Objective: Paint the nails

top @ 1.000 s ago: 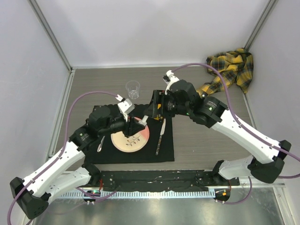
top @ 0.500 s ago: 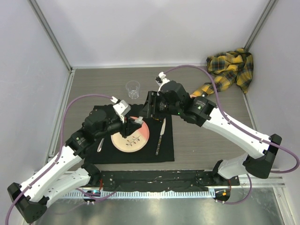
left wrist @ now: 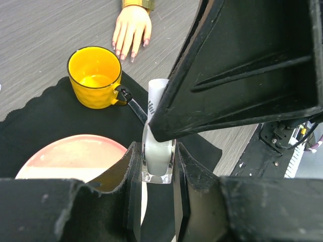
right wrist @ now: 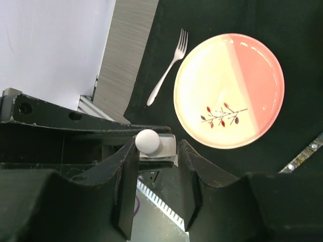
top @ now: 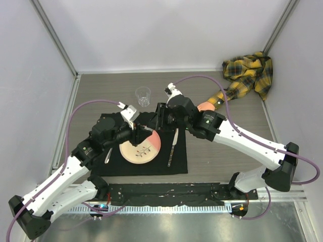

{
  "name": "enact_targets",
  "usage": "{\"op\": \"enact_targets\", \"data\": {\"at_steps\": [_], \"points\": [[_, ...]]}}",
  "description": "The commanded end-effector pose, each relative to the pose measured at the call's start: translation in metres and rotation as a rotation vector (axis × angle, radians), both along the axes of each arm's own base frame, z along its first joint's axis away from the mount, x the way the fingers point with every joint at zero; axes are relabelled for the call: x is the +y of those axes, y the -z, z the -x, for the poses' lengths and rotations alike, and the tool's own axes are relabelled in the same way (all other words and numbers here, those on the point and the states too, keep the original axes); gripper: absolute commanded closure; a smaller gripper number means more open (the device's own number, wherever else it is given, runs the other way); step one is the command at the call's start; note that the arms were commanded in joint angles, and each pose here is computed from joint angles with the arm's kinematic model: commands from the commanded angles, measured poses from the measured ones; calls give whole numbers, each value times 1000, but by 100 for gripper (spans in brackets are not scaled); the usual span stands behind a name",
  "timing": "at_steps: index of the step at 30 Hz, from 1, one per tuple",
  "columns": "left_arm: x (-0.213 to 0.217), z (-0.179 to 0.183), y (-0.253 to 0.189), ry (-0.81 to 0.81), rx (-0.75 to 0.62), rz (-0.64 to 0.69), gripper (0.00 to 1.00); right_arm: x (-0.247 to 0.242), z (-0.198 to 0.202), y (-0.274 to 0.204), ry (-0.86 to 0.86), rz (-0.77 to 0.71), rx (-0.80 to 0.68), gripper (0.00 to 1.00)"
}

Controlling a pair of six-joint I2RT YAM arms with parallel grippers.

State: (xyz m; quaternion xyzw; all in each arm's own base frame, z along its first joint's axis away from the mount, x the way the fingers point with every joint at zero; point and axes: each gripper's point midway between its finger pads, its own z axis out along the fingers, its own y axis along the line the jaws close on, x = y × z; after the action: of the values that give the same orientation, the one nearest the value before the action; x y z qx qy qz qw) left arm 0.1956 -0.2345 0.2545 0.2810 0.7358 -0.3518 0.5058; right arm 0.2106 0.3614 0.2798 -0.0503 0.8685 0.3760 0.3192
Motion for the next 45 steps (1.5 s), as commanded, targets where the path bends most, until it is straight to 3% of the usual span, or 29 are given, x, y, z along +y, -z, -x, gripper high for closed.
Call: {"op": "enact_targets", "data": {"at_steps": [1, 7, 9, 10, 12, 14, 15, 16, 17, 20, 25, 26, 29, 34, 38, 45], "points": [[-5, 1, -28, 11, -62, 88, 100, 1, -13, -16, 51, -49, -79, 61], [-6, 5, -28, 21, -38, 103, 100, 1, -14, -20, 47, -64, -99, 73], [-6, 7, -30, 17, -25, 118, 100, 3, -8, -20, 0, -73, -105, 96], [-6, 7, -33, 13, -19, 132, 100, 3, -5, -20, -26, -69, -115, 100], [-12, 16, -47, 53, 7, 201, 100, 10, 17, -21, -235, -63, -209, 100], [-29, 55, -69, 291, 22, 295, 100, 14, 46, -54, -448, -184, -399, 99], [-33, 72, -79, 389, 14, 340, 100, 12, 101, -27, -783, -267, -435, 100], [-34, 102, -88, 554, 29, 384, 100, -1, 126, -50, -864, -405, -536, 100], [-32, 113, -108, 619, -72, 478, 100, 0, 120, -63, -825, -481, -605, 100], [-26, 127, -124, 663, -43, 554, 100, 4, 131, -49, -920, -452, -514, 99], [-21, 114, -127, 555, -95, 517, 100, 3, 114, -60, -754, -497, -520, 99], [-21, 110, -120, 524, -73, 487, 100, 3, 104, -52, -698, -450, -479, 86], [-13, 89, -110, 379, -106, 400, 100, -2, 69, -48, -470, -340, -402, 58], [7, 40, -84, 96, -141, 217, 100, -16, 39, -67, -232, -350, -372, 34], [22, 12, -62, -45, -129, 57, 100, -16, 27, -61, -150, -278, -336, 32], [25, 3, -47, -77, -120, 2, 100, -2, 8, -74, -25, -182, -354, 33]]}}
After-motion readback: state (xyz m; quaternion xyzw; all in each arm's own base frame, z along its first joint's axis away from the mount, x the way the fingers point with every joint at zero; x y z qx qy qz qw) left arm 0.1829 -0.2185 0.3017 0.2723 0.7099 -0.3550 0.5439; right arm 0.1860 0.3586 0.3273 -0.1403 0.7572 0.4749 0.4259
